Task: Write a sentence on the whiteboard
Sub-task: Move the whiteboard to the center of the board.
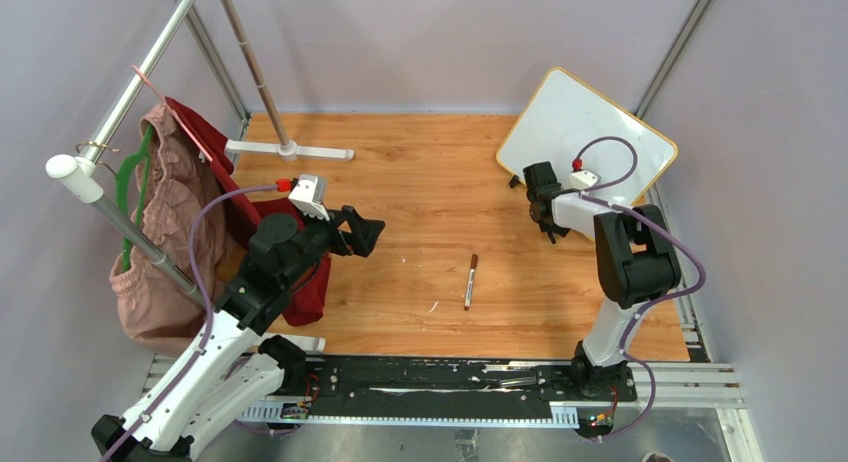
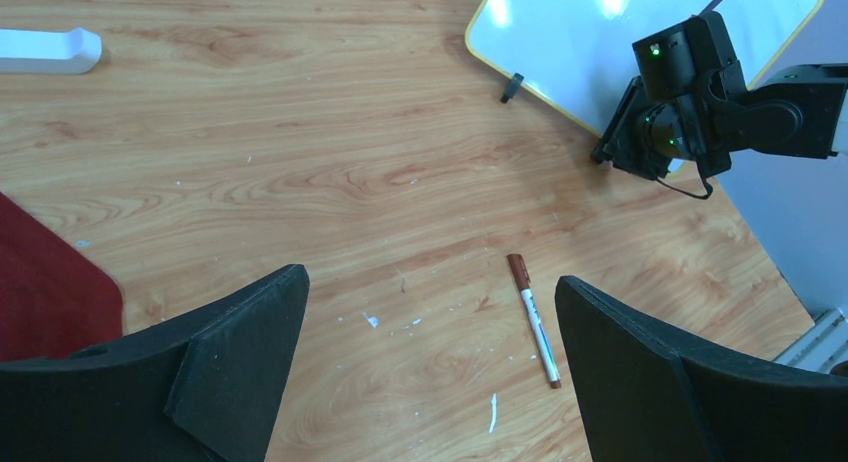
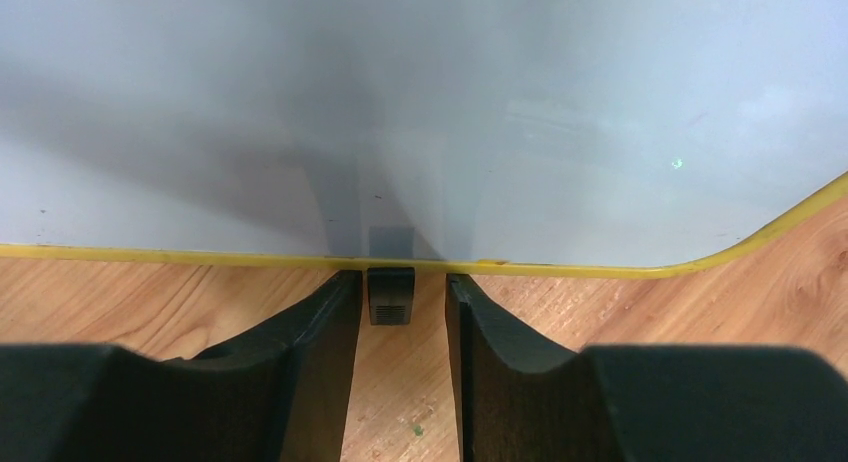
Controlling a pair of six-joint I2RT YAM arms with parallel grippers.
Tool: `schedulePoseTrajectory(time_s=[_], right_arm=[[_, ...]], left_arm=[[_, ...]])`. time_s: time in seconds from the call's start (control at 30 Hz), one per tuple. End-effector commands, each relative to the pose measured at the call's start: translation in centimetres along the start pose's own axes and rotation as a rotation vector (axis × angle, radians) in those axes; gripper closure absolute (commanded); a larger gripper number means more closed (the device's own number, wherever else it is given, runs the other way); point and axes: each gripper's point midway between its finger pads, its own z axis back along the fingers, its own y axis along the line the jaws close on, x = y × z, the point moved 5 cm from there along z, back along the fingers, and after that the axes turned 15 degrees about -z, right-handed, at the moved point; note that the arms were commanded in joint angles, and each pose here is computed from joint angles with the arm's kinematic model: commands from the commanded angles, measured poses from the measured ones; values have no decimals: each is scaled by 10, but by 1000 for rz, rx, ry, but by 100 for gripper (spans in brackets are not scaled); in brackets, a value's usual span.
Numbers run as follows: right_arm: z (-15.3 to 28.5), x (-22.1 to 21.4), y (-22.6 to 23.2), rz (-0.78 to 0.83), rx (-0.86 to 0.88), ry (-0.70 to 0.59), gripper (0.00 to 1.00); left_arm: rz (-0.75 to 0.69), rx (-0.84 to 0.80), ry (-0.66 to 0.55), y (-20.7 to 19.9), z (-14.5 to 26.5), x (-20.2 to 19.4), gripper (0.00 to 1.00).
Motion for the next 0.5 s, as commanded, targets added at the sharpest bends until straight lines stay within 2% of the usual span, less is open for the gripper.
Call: schedulePoseTrajectory(time_s=[0.0, 0.47], right_arm=[[-8, 1, -2, 24, -34, 18, 60], [-7, -3, -1, 66, 9, 56, 97]], left_arm=[[9, -4, -29, -1, -2, 3, 0], [24, -23, -29, -4, -2, 2, 0]])
